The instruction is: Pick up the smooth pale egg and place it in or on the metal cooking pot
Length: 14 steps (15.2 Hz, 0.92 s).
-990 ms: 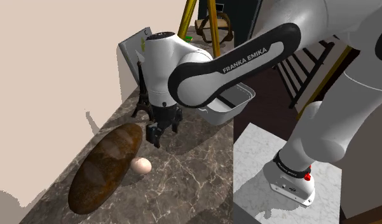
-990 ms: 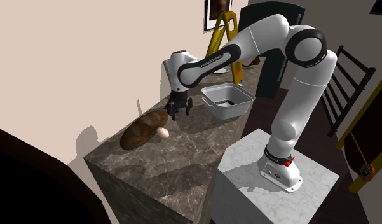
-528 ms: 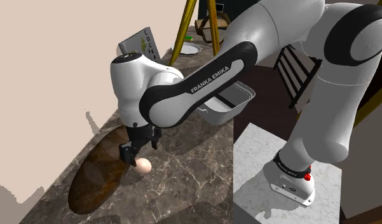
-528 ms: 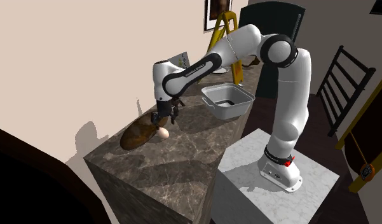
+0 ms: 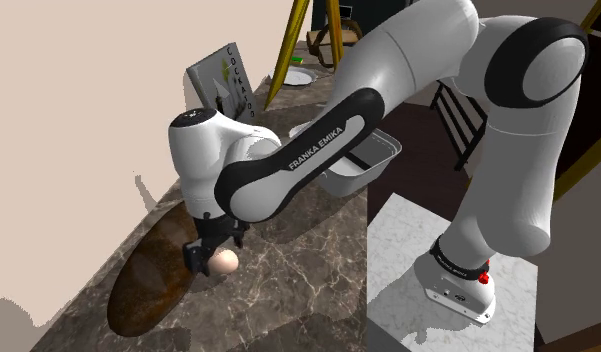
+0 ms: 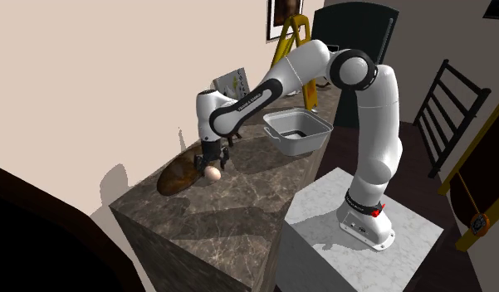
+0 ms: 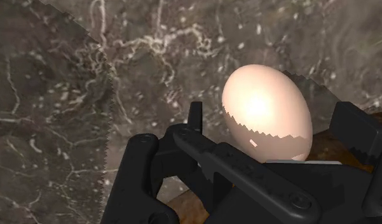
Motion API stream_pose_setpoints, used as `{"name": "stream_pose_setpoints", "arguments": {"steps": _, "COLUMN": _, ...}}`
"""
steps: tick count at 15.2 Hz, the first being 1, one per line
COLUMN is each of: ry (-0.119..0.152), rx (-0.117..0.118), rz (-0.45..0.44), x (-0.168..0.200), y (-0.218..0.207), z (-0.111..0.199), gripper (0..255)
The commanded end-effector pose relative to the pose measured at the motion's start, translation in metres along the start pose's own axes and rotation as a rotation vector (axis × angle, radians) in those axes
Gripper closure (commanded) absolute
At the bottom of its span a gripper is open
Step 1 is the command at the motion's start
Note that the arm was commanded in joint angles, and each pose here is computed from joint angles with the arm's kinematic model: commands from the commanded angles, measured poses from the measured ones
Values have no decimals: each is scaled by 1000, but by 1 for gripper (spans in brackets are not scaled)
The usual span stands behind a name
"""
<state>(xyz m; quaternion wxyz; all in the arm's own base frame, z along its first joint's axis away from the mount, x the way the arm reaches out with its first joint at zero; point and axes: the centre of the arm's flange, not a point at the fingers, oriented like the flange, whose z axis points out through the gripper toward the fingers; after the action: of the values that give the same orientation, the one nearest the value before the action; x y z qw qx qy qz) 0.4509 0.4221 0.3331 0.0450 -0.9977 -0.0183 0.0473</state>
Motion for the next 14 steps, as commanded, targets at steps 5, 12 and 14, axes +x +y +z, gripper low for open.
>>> {"name": "stream_pose_setpoints", "arguments": {"steps": 5, "ry": 0, "rx": 0, "rz": 0, "x": 0, "y": -1, "z": 8, "gripper": 0}}
{"name": "stream_pose_setpoints", "arguments": {"steps": 12, "ry": 0, "rx": 0, "rz": 0, "x": 0, "y": -1, "z": 8, "gripper": 255}}
{"name": "stream_pose_setpoints", "arguments": {"steps": 14, "ry": 0, "rx": 0, "rz": 0, "x": 0, "y": -1, "z": 8, "gripper": 255}}
